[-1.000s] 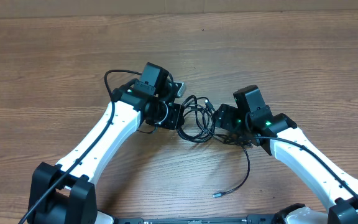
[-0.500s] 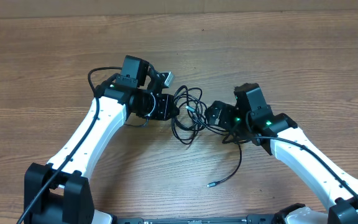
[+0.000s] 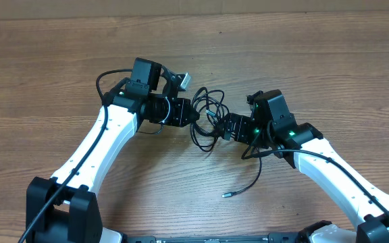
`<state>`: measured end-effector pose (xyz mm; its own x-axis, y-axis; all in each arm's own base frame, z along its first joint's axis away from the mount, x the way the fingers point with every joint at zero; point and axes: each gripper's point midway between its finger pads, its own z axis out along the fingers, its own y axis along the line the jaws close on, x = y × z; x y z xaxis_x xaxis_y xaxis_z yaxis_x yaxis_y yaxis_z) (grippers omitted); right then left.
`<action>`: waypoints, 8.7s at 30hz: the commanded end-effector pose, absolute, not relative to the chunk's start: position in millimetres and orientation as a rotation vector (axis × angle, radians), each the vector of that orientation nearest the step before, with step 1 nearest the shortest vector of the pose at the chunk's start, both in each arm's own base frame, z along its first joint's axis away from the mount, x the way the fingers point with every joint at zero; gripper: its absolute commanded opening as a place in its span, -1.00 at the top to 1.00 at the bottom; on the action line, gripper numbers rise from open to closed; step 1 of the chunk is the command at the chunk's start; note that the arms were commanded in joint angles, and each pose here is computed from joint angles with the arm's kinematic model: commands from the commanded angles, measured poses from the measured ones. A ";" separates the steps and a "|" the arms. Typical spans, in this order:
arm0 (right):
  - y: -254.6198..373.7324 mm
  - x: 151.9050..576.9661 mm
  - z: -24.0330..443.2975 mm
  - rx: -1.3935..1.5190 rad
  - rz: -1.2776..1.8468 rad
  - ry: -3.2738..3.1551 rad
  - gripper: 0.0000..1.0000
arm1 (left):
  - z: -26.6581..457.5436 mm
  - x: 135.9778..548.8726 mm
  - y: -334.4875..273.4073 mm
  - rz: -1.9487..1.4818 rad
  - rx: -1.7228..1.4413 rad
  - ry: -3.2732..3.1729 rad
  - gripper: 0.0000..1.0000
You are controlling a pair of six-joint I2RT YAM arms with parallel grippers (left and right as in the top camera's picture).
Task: Untangle cables
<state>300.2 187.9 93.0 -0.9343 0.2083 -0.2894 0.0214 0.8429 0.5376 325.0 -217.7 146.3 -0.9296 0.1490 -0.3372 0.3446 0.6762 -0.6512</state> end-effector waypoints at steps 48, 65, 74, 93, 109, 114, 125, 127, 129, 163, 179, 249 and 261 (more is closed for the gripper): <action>197.1 286.9 98.4 -0.018 0.838 2.715 -1.00 | 248.4 374.1 -224.5 -1.499 0.264 2.219 0.92; 175.2 329.8 105.8 0.048 0.602 2.556 -1.00 | 246.3 371.5 -224.5 -1.553 0.162 2.273 0.92; 178.8 353.9 124.8 0.044 0.605 2.424 -0.51 | 257.6 354.6 -231.8 -1.680 0.272 2.237 0.92; 186.4 348.9 221.9 -0.015 0.759 2.150 0.92 | 185.3 365.6 -194.9 -1.165 0.144 2.497 0.92; 211.5 317.5 242.5 -0.156 0.989 2.138 0.92 | 179.1 369.8 -188.3 -1.114 0.042 2.534 -0.99; 220.1 314.0 262.0 -0.145 1.089 2.116 0.92 | 176.2 370.5 -190.5 -1.075 0.048 2.540 -0.99; 224.5 319.3 315.7 -0.172 1.125 2.003 0.92 | 156.4 369.5 -222.6 -0.835 0.091 2.569 -0.93; 224.5 319.6 323.0 -0.176 1.125 1.990 0.92 | 146.2 373.1 -219.7 -0.735 0.039 2.587 -0.88; 221.3 322.6 332.4 -0.161 1.107 1.975 0.92 | 130.7 378.3 -213.2 -0.606 -0.024 2.608 -0.86; 68.5 262.6 310.8 0.485 0.626 2.399 -0.14 | 90.8 364.1 -160.0 -0.424 -0.031 2.830 -0.99; 82.1 273.0 282.9 0.509 0.694 2.534 -0.73 | 139.7 344.6 -153.7 -0.433 0.103 2.753 -0.99; 82.2 304.6 223.0 0.606 0.619 2.731 -0.99 | 127.7 336.6 -29.9 0.203 -0.798 2.840 -0.99; 53.5 312.6 215.0 0.647 0.382 2.701 -1.00 | 79.1 323.4 -38.1 -0.129 -1.096 2.889 -0.94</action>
<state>304.3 65.2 212.0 -0.8594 0.4689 -0.2041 0.3729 0.8477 0.3774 337.4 -27.0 94.3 -0.7722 -0.6258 -0.1095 -0.6226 0.7798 -0.0659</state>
